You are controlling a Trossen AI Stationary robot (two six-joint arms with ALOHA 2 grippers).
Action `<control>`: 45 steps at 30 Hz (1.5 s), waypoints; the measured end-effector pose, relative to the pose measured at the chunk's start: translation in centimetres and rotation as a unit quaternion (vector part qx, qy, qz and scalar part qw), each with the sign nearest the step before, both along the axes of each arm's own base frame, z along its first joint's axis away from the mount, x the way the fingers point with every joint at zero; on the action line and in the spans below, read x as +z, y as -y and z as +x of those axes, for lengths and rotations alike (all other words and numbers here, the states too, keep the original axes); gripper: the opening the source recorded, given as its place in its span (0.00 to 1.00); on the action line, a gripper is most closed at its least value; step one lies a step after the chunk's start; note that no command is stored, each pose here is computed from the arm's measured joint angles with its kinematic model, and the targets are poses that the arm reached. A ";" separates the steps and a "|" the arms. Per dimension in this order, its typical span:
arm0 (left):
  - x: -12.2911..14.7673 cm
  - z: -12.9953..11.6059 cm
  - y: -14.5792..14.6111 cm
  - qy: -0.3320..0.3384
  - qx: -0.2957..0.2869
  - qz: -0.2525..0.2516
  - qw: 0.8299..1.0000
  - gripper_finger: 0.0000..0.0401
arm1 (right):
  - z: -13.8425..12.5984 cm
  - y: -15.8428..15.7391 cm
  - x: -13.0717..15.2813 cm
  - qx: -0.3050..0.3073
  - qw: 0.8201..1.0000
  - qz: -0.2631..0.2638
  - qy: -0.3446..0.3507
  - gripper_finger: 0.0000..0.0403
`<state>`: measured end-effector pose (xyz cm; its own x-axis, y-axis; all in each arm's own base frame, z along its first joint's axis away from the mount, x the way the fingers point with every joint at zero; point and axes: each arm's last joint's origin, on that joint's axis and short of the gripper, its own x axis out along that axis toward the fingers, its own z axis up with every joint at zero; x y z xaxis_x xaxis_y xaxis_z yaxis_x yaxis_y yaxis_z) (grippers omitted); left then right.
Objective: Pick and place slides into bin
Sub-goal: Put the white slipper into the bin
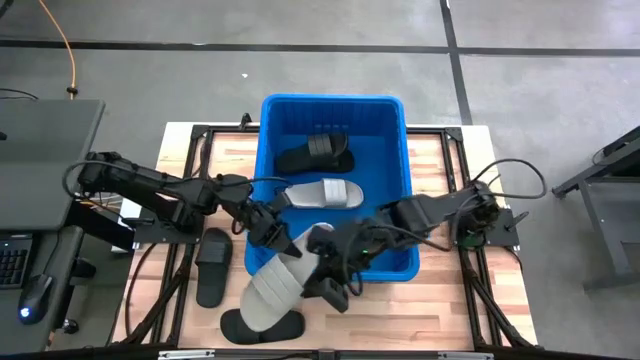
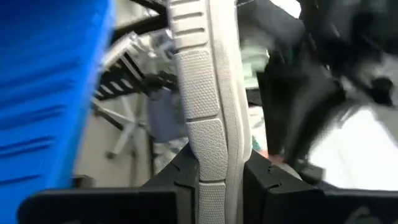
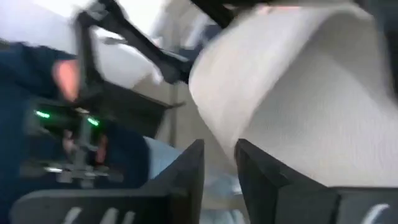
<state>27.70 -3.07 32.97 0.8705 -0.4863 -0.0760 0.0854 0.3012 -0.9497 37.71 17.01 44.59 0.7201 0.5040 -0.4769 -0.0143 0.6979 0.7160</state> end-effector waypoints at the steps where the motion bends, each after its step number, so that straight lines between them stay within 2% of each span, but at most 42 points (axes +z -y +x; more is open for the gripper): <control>1: 0.1 -0.5 -0.1 -0.003 0.007 0.015 1.000 0.12 | -0.8 -0.2 0.2 -0.007 1.000 -0.012 -0.010 0.23; 4: 0.7 -2.0 -0.6 -0.011 0.043 0.050 0.998 0.12 | -3.1 -0.9 1.4 -0.043 0.998 -0.036 -0.003 0.28; 9: 2.3 -4.5 -2.6 0.006 0.137 0.081 0.987 0.12 | -5.9 -1.1 3.0 -0.151 0.984 -0.093 0.032 0.31; 15: 4.3 -7.8 -5.1 0.046 0.252 0.116 0.960 0.12 | -6.4 -1.6 2.6 -0.235 0.961 -0.136 0.046 0.31; 19: 5.4 -9.7 -6.4 0.072 0.301 0.122 0.943 0.12 | -5.9 -2.1 0.7 -0.274 0.950 -0.146 0.021 0.31; 24: 6.9 -12.5 -6.6 0.119 0.345 0.135 0.921 0.12 | -4.6 -3.3 -3.1 -0.307 0.944 -0.122 -0.006 0.31; 28: 7.6 -14.2 -6.5 0.144 0.363 0.151 0.908 0.12 | -3.6 -3.6 -4.0 -0.302 0.948 -0.085 0.049 0.31; 32: 7.9 -15.3 -6.3 0.157 0.380 0.158 0.898 0.12 | -2.6 -2.1 -5.0 -0.314 0.940 -0.035 0.131 0.31; 35: 8.1 -15.9 -6.2 0.162 0.395 0.162 0.890 0.12 | -1.8 -0.9 -6.7 -0.317 0.923 0.030 0.216 0.31; 38: 8.2 -16.2 -6.2 0.165 0.404 0.171 0.883 0.12 | -1.9 0.6 -7.8 -0.322 0.894 0.070 0.303 0.31; 42: 8.2 -16.3 -6.3 0.164 0.424 0.180 0.873 0.12 | -2.1 2.3 -9.6 -0.374 0.865 0.074 0.327 0.31; 45: 8.3 -16.4 -6.4 0.161 0.446 0.185 0.861 0.12 | -1.8 3.6 -9.4 -0.390 0.850 0.086 0.344 0.31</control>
<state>11.34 3.36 41.26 0.8902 0.3914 0.2333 -0.0948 0.6599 -0.7454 35.91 13.41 35.22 0.9458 -0.2353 0.2240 -0.0514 0.5725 0.8183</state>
